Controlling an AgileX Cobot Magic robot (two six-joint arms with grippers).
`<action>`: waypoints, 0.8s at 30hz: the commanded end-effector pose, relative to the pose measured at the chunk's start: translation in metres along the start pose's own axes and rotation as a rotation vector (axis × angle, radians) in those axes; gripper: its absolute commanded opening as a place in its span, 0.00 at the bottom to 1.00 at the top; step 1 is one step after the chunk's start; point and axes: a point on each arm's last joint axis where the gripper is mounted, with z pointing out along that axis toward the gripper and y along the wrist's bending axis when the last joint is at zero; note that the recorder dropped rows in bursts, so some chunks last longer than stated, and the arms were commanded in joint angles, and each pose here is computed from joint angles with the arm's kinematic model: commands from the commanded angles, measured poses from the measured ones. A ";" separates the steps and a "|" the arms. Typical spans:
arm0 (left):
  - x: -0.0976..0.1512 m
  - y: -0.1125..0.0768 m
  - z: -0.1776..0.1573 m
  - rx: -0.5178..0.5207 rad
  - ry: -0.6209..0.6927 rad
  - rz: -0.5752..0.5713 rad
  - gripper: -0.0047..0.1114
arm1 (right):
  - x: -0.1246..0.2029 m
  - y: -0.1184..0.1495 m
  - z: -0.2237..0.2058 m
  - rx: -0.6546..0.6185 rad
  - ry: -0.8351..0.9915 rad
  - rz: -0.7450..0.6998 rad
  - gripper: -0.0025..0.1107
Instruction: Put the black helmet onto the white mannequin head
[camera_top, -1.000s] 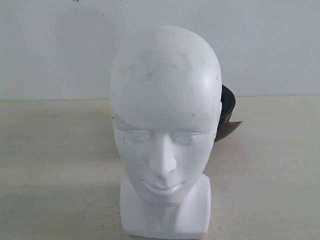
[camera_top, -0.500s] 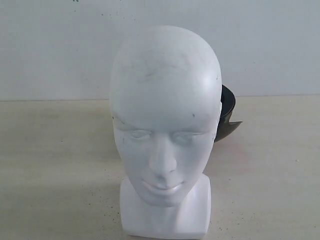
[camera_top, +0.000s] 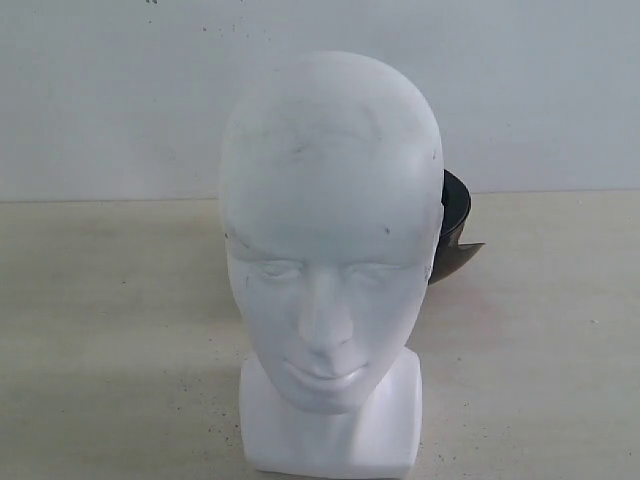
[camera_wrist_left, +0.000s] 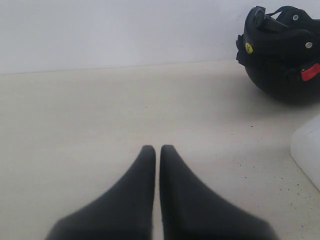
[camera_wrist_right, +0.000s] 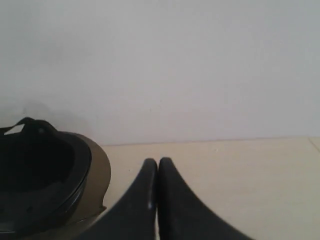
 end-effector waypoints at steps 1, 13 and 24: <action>0.001 -0.001 0.000 0.011 0.002 -0.007 0.08 | -0.027 0.003 0.043 -0.003 0.147 0.052 0.02; 0.001 -0.001 0.000 0.011 0.002 -0.007 0.08 | -0.074 0.042 0.180 -0.293 0.619 0.128 0.23; 0.001 -0.001 0.000 0.011 0.002 -0.007 0.08 | -0.007 0.085 0.243 -0.224 0.729 -0.045 0.62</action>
